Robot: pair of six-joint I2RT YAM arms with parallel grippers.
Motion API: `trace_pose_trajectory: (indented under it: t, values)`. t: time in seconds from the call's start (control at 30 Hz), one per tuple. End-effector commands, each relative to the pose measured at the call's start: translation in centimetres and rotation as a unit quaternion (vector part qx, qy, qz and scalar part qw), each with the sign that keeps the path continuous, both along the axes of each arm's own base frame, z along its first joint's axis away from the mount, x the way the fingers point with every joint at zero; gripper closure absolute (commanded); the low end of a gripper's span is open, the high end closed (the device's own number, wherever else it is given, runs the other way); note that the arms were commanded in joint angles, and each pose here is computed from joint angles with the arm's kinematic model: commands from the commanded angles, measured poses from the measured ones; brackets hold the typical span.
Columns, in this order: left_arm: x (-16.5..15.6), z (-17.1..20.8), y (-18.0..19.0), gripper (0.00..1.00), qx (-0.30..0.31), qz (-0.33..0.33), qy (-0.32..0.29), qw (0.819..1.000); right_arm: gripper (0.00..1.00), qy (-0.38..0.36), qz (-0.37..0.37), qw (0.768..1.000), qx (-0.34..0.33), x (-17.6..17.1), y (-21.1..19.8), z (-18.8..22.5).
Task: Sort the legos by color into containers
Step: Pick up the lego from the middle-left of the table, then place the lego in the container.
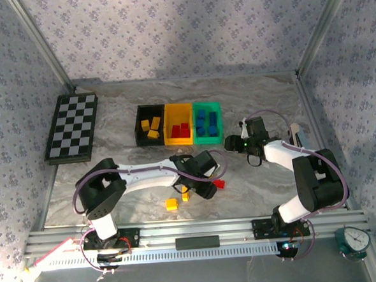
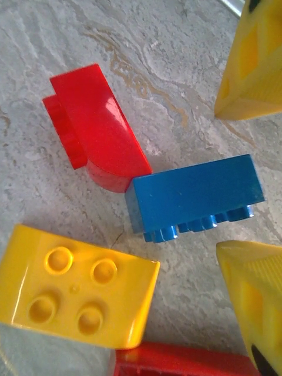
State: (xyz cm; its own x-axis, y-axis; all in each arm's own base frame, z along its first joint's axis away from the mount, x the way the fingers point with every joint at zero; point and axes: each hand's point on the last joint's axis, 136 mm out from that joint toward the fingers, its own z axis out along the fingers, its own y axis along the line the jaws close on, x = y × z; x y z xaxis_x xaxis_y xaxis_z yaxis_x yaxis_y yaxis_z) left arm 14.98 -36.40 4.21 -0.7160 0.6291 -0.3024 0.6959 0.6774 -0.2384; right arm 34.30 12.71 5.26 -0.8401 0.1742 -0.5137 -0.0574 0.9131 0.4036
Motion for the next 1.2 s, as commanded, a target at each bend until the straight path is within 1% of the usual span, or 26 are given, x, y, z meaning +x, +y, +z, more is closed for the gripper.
trace_pose_trajectory:
  t: [0.0, 0.07, 0.23, 0.27, 0.37, 0.43, 0.53, 0.6, 0.67, 0.77, 0.83, 0.9, 1.0, 1.03, 1.07, 1.1, 1.17]
  values:
    - [0.0, -0.1, 0.2, 0.57, 0.015, 0.002, 0.009, 1.0, 0.36, 0.001, 0.001, 1.0, 0.003, 0.0, 0.0, 0.5]
    - [0.5, 0.4, 0.1, 0.68, 0.015, 0.002, -0.004, 1.0, 0.36, -0.002, 0.0, 1.0, 0.006, 0.0, 0.0, 0.7]
    - [1.8, 2.9, 0.1, 0.77, 0.007, 0.001, -0.047, 0.999, 0.36, 0.001, -0.001, 1.0, 0.007, 0.1, 0.0, 0.5]
    - [2.3, 3.6, 0.1, 0.79, 0.002, 0.003, -0.06, 0.998, 0.36, 0.0, 0.001, 1.0, 0.01, 0.0, 0.1, 0.5]
    - [4.3, 6.0, -0.1, 0.81, -0.021, 0.014, -0.09, 0.996, 0.36, -0.001, 0.001, 1.0, 0.009, 0.1, 0.2, 0.5]
    - [6.4, 7.5, -0.1, 0.83, -0.035, 0.031, -0.108, 0.993, 0.36, 0.002, 0.002, 1.0, 0.01, 0.1, 0.2, 0.4]
    - [10.6, 10.0, -0.3, 0.84, -0.053, 0.056, -0.137, 0.988, 0.36, 0.0, 0.003, 1.0, 0.009, 0.1, 0.3, 0.4]
    - [14.3, 12.0, -0.3, 0.84, -0.054, 0.082, -0.174, 0.98, 0.36, 0.001, 0.002, 1.0, 0.005, 0.2, 0.2, 0.4]
    - [17.6, 12.9, -0.6, 0.84, -0.057, 0.104, -0.191, 0.975, 0.36, 0.003, 0.002, 1.0, 0.004, 0.2, 0.2, 0.3]
    - [22.1, 14.1, -1.7, 0.84, -0.086, 0.125, -0.189, 0.97, 0.36, 0.001, 0.001, 1.0, 0.002, 0.2, 0.1, 0.3]
    - [24.4, 14.0, -2.5, 0.83, -0.095, 0.129, -0.183, 0.97, 0.36, 0.003, 0.0, 1.0, 0.0, 0.2, 0.0, 0.2]
    - [26.6, 13.8, -2.9, 0.82, -0.089, 0.133, -0.182, 0.97, 0.36, 0.0, 0.001, 1.0, 0.002, 0.2, 0.0, 0.4]
    - [29.2, 13.6, -3.2, 0.8, -0.076, 0.136, -0.194, 0.969, 0.36, 0.0, -0.001, 1.0, -0.004, 0.2, -0.2, 0.4]
    - [29.3, 12.9, -2.8, 0.78, -0.061, 0.136, -0.187, 0.971, 0.36, 0.0, -0.001, 1.0, -0.004, 0.2, -0.2, 0.4]
    - [29.7, 12.7, -2.8, 0.73, -0.058, 0.135, -0.186, 0.971, 0.36, 0.0, -0.001, 1.0, -0.004, 0.2, -0.2, 0.4]
    - [30.1, 12.4, -2.6, 0.65, -0.055, 0.136, -0.184, 0.972, 0.36, 0.0, 0.0, 1.0, -0.003, 0.2, -0.2, 0.4]
    - [30.0, 12.2, -2.7, 0.56, -0.054, 0.134, -0.171, 0.975, 0.36, 0.0, 0.001, 1.0, -0.002, 0.2, -0.1, 0.3]
